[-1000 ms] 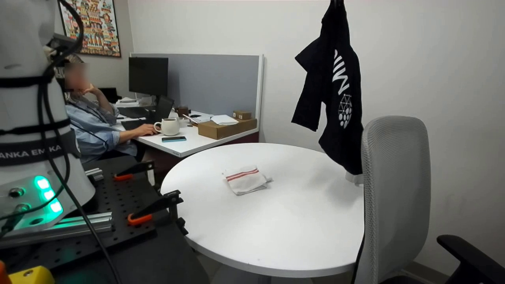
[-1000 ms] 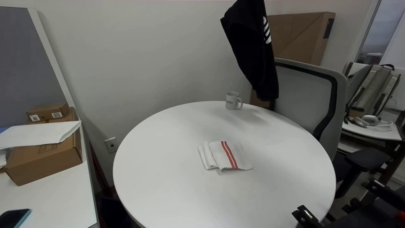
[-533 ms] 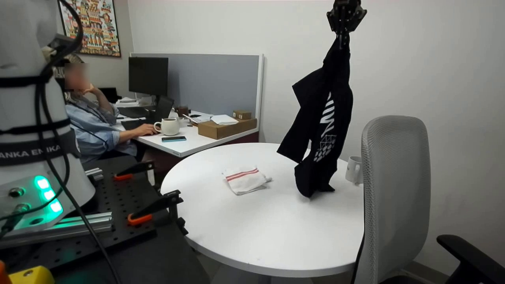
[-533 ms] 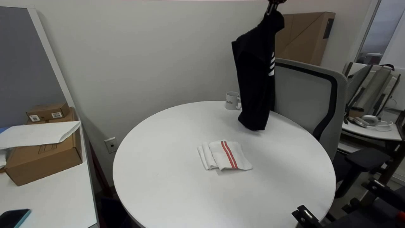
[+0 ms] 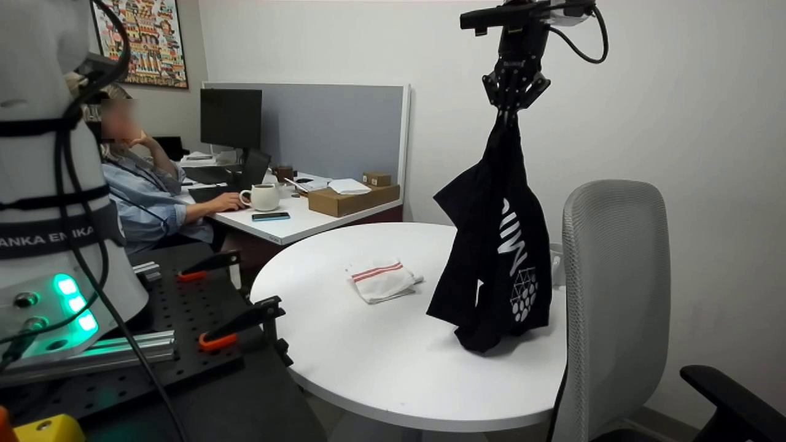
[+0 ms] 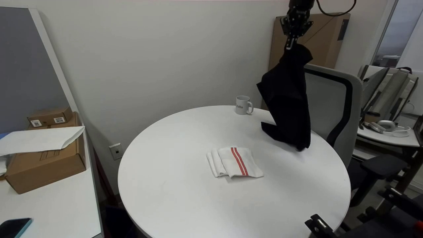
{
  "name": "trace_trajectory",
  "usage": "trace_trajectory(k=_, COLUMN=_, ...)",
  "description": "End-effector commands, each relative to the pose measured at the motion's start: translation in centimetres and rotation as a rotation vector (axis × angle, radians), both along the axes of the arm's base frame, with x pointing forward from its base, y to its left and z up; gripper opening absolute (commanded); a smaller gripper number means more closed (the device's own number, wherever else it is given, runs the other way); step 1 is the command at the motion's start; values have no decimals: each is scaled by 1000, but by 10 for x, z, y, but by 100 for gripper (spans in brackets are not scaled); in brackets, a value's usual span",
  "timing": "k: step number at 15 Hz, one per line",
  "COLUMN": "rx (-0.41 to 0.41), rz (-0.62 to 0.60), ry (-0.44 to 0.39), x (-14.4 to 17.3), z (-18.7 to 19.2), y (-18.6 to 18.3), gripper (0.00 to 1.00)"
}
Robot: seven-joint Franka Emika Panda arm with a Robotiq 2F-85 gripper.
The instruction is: Put the black cloth on the table
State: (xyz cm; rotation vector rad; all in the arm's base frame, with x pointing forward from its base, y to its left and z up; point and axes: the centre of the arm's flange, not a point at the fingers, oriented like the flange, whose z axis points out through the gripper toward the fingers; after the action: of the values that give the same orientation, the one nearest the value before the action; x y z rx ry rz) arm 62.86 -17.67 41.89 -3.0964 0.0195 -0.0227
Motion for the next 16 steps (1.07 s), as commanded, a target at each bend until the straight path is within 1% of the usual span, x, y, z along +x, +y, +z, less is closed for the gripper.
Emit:
trace_trajectory(k=1, rx=-35, rz=143, ry=54, x=-17, z=-14, y=5, gripper=2)
trace_trajectory(k=6, rx=-106, rz=364, ry=205, x=-44, z=-50, y=8, gripper=2)
trace_trajectory(k=9, rx=-149, rz=447, ry=266, x=-64, z=-72, y=18, gripper=2)
trace_trajectory(k=10, rx=-164, rz=466, ry=284, x=-70, z=-78, y=22, gripper=31)
trace_trajectory(k=11, rx=-179, rz=493, ry=298, x=-75, z=-84, y=26, gripper=33)
trace_trajectory(k=12, rx=-191, rz=515, ry=311, x=-80, z=-88, y=29, gripper=39)
trace_trajectory(k=16, rx=-223, rz=577, ry=335, x=-92, z=-94, y=42, gripper=68)
